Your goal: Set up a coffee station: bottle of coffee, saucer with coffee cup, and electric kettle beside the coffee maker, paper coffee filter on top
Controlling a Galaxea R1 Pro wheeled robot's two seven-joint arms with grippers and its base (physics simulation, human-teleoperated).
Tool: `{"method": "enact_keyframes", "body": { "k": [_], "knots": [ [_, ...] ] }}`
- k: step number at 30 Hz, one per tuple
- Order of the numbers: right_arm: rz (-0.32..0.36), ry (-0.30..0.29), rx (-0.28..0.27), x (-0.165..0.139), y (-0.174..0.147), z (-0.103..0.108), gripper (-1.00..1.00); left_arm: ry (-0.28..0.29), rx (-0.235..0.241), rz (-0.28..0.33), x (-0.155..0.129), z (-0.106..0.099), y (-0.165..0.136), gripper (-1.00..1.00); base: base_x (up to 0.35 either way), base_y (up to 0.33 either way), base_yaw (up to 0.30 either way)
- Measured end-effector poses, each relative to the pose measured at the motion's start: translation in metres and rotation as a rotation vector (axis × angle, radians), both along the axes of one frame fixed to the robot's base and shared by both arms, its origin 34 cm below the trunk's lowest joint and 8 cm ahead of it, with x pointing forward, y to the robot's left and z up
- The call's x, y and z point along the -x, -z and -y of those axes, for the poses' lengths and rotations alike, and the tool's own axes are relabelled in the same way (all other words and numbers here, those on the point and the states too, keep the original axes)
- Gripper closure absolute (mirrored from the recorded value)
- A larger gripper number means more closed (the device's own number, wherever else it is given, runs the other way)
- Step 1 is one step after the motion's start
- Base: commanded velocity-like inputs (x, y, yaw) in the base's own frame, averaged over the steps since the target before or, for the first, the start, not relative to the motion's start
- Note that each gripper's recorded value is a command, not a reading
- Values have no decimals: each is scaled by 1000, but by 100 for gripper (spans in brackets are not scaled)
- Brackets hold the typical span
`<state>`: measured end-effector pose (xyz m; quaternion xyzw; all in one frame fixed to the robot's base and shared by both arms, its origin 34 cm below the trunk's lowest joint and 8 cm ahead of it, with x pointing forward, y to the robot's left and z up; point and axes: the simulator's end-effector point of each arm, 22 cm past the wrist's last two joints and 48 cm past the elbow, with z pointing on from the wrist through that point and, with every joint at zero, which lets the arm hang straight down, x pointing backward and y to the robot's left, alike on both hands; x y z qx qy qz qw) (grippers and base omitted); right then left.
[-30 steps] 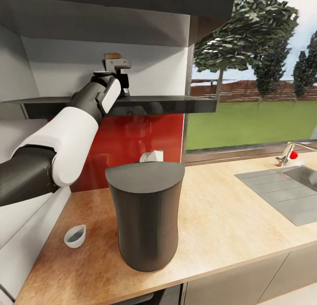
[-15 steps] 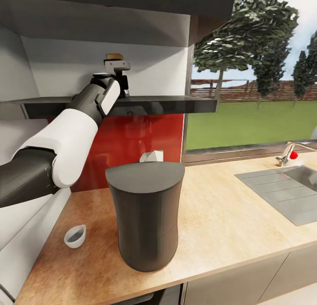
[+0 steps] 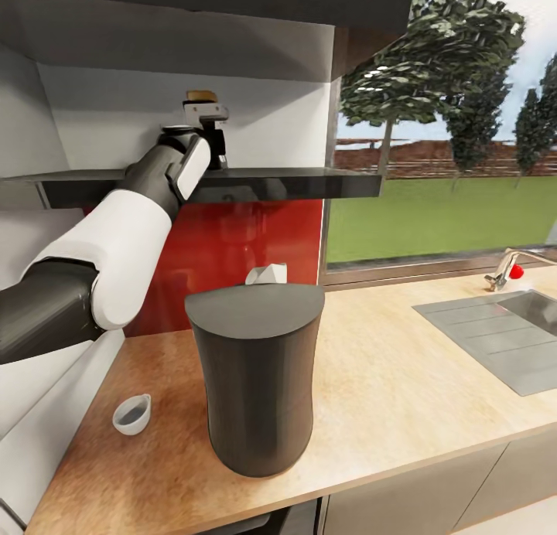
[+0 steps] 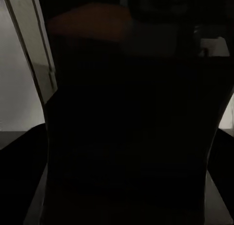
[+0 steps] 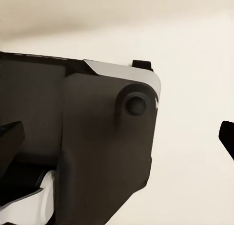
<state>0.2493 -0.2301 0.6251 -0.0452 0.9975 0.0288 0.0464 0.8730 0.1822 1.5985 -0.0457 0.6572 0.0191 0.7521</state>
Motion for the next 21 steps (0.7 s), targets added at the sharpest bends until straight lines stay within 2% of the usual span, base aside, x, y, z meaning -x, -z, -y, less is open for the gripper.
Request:
{"method": "enact_keyframes", "body": {
  "k": [15, 21],
  "knots": [
    [3, 1, -5, -1, 0, -3, -100, 6, 5, 33, 7, 2, -16, 100, -1, 0, 0],
    [2, 3, -5, -1, 0, -3, -100, 7, 5, 42, 9, 2, -21, 100, -169, -28, 0]
  ]
}}
